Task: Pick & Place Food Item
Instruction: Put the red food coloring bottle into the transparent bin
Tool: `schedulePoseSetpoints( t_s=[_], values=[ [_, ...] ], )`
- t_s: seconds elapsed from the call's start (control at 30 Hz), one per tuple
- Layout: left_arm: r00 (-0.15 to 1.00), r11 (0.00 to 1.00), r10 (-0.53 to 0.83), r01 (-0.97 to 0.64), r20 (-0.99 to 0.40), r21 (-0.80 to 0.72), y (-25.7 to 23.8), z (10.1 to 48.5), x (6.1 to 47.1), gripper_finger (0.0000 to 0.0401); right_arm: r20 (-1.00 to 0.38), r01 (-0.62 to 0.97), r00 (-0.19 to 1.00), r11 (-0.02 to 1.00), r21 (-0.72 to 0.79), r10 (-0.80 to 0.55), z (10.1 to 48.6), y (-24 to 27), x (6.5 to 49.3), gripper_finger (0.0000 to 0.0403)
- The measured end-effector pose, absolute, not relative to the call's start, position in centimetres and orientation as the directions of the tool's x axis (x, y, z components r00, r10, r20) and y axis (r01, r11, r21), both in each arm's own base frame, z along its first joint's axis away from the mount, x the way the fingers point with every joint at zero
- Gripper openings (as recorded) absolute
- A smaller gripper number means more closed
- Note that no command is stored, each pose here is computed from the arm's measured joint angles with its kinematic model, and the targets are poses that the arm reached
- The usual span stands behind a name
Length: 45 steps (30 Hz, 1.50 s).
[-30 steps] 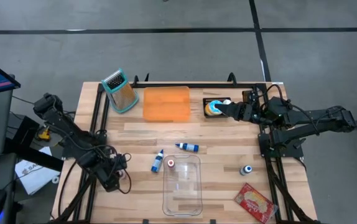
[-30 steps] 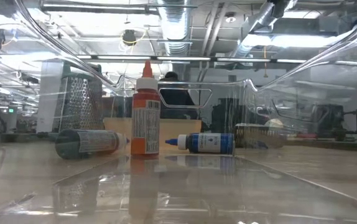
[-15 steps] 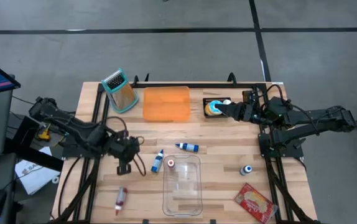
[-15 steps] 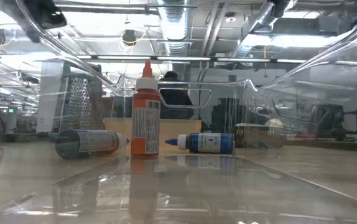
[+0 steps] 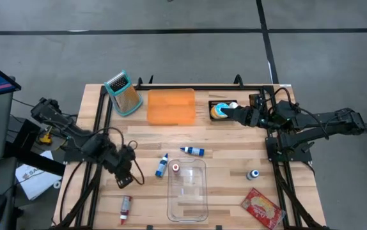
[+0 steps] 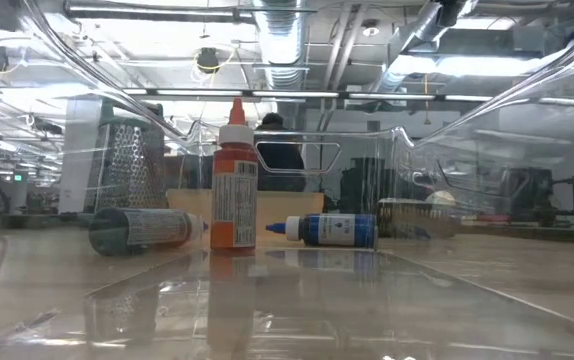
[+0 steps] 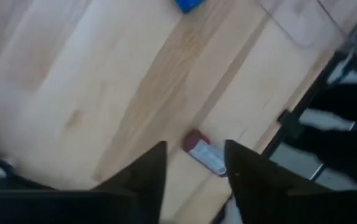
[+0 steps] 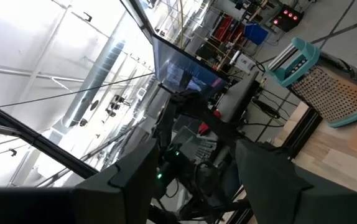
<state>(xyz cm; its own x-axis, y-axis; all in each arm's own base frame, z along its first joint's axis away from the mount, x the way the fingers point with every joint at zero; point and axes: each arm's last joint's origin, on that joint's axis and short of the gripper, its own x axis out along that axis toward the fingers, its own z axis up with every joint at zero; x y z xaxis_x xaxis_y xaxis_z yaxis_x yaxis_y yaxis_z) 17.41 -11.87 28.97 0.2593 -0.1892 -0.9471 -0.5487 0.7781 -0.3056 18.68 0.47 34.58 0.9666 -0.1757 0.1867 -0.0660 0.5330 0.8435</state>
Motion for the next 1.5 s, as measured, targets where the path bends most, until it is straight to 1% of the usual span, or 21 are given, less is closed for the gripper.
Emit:
schedulePoseSetpoints(
  t_s=[0.07, 0.13, 0.2, 0.27, 0.37, 0.5, 0.57, 0.7, 0.77, 1.03, 1.27, 1.5],
  values=[
    [0.268, 0.738, -0.183, -0.598, -0.946, -0.312, -13.2, 28.7, 17.1, 0.0189, 0.186, -0.065, 0.967, 0.535, 0.842, -0.176, 34.6, 0.5, 18.7, 0.0209],
    [0.286, 0.701, -0.223, -0.617, -0.932, -0.358, -14.9, 28.1, 16.9, 0.0214, 0.186, -0.065, 0.967, 0.536, 0.842, -0.176, 34.6, 0.5, 18.7, 0.0209],
    [0.311, 0.655, -0.278, -0.631, -0.909, -0.416, -16.8, 27.3, 16.9, 0.0233, 0.184, -0.063, 0.967, 0.536, 0.842, -0.176, 34.6, 0.5, 18.7, 0.0209],
    [0.314, 0.615, -0.315, -0.651, -0.896, -0.444, -18.6, 26.1, 17.0, 0.0244, 0.183, -0.062, 0.967, 0.536, 0.842, -0.176, 34.5, 0.5, 18.7, 0.0209],
    [0.287, 0.575, -0.358, -0.682, -0.889, -0.452, -21.0, 24.3, 17.3, 0.0247, 0.183, -0.062, 0.967, 0.535, 0.842, -0.176, 34.5, 0.5, 18.7, 0.0209],
    [0.275, 0.528, -0.379, -0.72, -0.884, -0.451, -23.4, 22.4, 17.6, 0.0241, 0.183, -0.065, 0.967, 0.527, 0.847, -0.176, 34.5, 0.5, 18.7, 0.0209],
    [0.268, 0.499, -0.386, -0.745, -0.883, -0.444, -24.3, 21.7, 17.5, 0.0238, 0.183, -0.067, 0.967, 0.519, 0.852, -0.176, 34.5, 0.5, 18.7, 0.0209],
    [0.241, 0.404, -0.387, -0.823, -0.89, -0.399, -25.5, 20.7, 16.9, 0.0239, 0.183, -0.069, 0.967, 0.511, 0.857, -0.176, 34.5, 0.5, 18.7, 0.0209],
    [0.226, 0.379, -0.383, -0.846, -0.896, -0.376, -25.8, 20.3, 16.5, 0.024, 0.183, -0.069, 0.967, 0.511, 0.857, -0.176, 34.5, 0.5, 18.7, 0.0209],
    [0.175, 0.385, -0.343, -0.87, -0.923, -0.308, -26.3, 18.4, 16.6, 0.0236, 0.175, -0.062, 0.969, 0.511, 0.857, -0.176, 34.5, 0.5, 18.7, 0.0209],
    [0.098, 0.4, -0.306, -0.889, -0.947, -0.222, -26.2, 16.3, 16.4, 0.0223, 0.169, -0.059, 0.97, 0.505, 0.861, -0.175, 34.4, 0.5, 18.7, 0.0209],
    [0.101, 0.396, -0.314, -0.89, -0.944, -0.227, -27.1, 14.7, 16.9, 0.0216, 0.169, -0.059, 0.97, 0.505, 0.861, -0.175, 34.4, 0.5, 18.7, 0.0209]
  ],
)
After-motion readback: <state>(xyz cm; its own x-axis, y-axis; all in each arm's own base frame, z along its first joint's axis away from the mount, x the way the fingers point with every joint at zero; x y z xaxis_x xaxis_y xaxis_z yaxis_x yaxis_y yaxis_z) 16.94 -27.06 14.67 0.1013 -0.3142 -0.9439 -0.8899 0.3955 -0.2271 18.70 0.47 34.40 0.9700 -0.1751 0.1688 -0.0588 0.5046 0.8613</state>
